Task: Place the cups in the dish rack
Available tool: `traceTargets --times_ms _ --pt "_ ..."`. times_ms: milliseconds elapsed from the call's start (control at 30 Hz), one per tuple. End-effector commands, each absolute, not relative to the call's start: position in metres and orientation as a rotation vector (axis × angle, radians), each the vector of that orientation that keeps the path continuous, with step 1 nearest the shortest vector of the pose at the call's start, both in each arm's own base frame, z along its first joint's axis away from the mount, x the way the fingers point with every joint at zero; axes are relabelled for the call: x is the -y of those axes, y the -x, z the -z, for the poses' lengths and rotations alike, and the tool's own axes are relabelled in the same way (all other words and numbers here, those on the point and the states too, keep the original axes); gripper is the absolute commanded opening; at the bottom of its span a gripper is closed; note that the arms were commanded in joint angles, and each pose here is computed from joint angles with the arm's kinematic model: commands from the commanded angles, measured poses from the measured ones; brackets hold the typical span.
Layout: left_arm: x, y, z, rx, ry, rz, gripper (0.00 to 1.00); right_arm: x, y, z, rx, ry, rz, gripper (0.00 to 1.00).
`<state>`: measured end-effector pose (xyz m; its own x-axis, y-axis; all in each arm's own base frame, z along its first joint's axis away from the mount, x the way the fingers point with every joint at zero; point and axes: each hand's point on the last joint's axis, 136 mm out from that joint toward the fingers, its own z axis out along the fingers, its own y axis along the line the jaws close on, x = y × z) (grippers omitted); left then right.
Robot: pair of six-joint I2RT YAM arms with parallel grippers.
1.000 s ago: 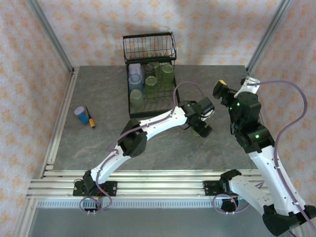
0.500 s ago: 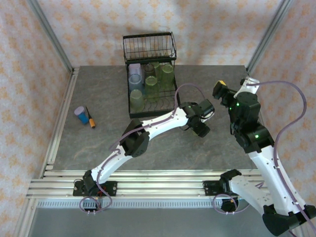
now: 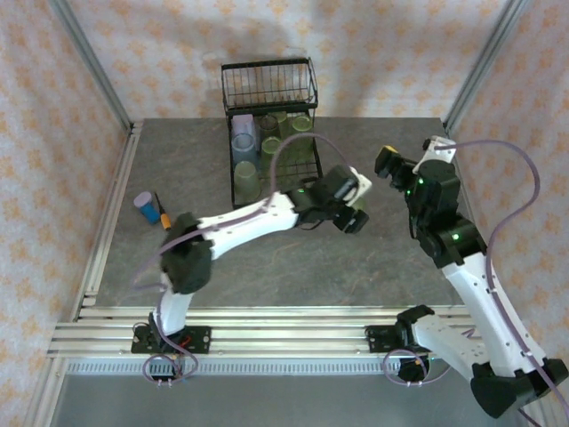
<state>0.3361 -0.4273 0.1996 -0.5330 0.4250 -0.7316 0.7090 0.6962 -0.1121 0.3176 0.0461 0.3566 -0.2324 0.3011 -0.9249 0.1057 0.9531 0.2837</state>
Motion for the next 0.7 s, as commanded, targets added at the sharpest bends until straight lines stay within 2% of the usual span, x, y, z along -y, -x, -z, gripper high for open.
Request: traceTargets --times_ms 0,233,500,667 --pt "0.394 -0.366 -0.276 -1.95 -0.605 0.623 0.74 -0.07 -0.327 -0.361 -1.809 -0.293 -0.383 0.99" --pt "0.299 -0.365 -0.322 -1.682 -0.304 0.644 0.71 -0.127 -0.351 -0.362 -1.845 -0.271 -0.888 0.99" --pt "0.237 -0.336 -0.379 -1.344 -0.179 0.544 0.71 -0.193 -0.377 -0.39 -1.682 -0.302 -1.651 0.99" --pt "0.207 -0.324 -0.407 -1.146 -0.065 0.538 0.71 -0.21 -0.386 -0.403 -1.587 -0.326 -1.915 0.99"
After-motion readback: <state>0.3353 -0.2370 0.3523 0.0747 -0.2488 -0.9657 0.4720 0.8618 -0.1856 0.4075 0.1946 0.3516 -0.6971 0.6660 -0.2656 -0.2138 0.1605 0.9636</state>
